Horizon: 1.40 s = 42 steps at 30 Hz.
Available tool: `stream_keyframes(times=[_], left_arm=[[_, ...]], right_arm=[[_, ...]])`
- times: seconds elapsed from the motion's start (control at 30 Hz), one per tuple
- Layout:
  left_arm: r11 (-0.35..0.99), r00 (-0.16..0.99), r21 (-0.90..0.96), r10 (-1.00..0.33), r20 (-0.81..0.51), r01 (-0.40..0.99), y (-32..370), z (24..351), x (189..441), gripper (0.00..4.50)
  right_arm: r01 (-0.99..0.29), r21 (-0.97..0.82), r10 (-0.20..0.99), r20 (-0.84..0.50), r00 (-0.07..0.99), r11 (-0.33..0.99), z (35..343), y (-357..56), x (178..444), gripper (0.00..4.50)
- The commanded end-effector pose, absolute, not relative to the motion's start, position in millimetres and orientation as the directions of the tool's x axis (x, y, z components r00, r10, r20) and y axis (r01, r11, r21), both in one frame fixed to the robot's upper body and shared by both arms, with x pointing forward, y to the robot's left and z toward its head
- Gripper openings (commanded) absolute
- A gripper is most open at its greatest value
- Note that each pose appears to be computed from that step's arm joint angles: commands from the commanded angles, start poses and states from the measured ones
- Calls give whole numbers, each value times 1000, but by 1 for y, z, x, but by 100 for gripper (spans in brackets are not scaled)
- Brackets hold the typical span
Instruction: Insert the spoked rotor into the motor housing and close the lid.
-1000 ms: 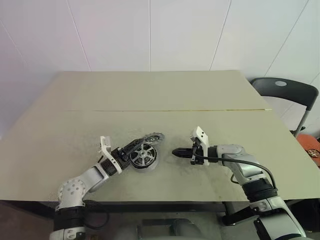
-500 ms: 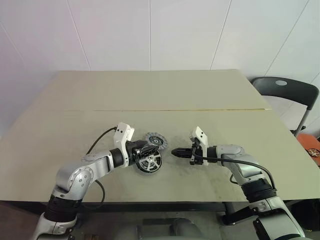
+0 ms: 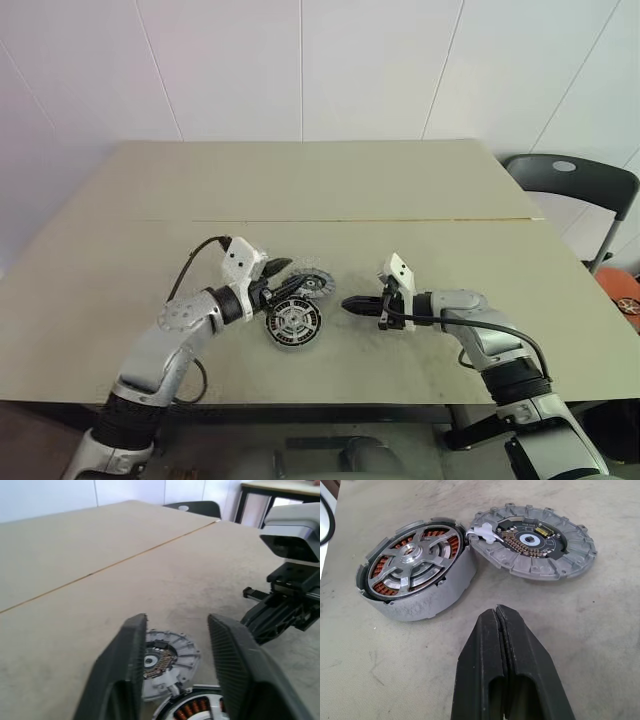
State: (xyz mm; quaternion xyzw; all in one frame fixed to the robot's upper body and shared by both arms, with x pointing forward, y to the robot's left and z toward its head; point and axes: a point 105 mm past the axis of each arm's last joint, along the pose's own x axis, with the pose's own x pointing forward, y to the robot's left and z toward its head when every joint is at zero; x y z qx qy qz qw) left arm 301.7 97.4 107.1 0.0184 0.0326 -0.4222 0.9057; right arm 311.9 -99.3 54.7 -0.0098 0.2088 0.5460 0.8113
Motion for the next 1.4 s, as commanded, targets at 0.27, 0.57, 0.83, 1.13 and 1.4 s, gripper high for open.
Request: stream_keyframes(times=[0.27, 0.57, 0.83, 1.13, 1.4], left_arm=[[478, 466, -26, -866, -178, 878, 77, 71, 279, 3], [545, 507, 15, -768, -391, 838, 94, 37, 286, 3], [684, 685, -37, -725, 73, 728, 107, 121, 312, 3], [646, 647, 53, -762, -28, 762, 135, 101, 277, 3], [697, 718, 196, -693, -64, 690, 165, 95, 263, 0]], right_arm=[[-902, 180, 888, -330, 319, 391, 63, -95, 315, 0], [-905, 181, 894, -316, 317, 385, 65, -93, 316, 0], [-943, 199, 958, -163, 238, 268, 112, -71, 313, 0], [-996, -22, 922, -380, -73, -88, 118, -43, 288, 0], [-925, -155, 787, -584, -198, -347, 122, -36, 287, 189]])
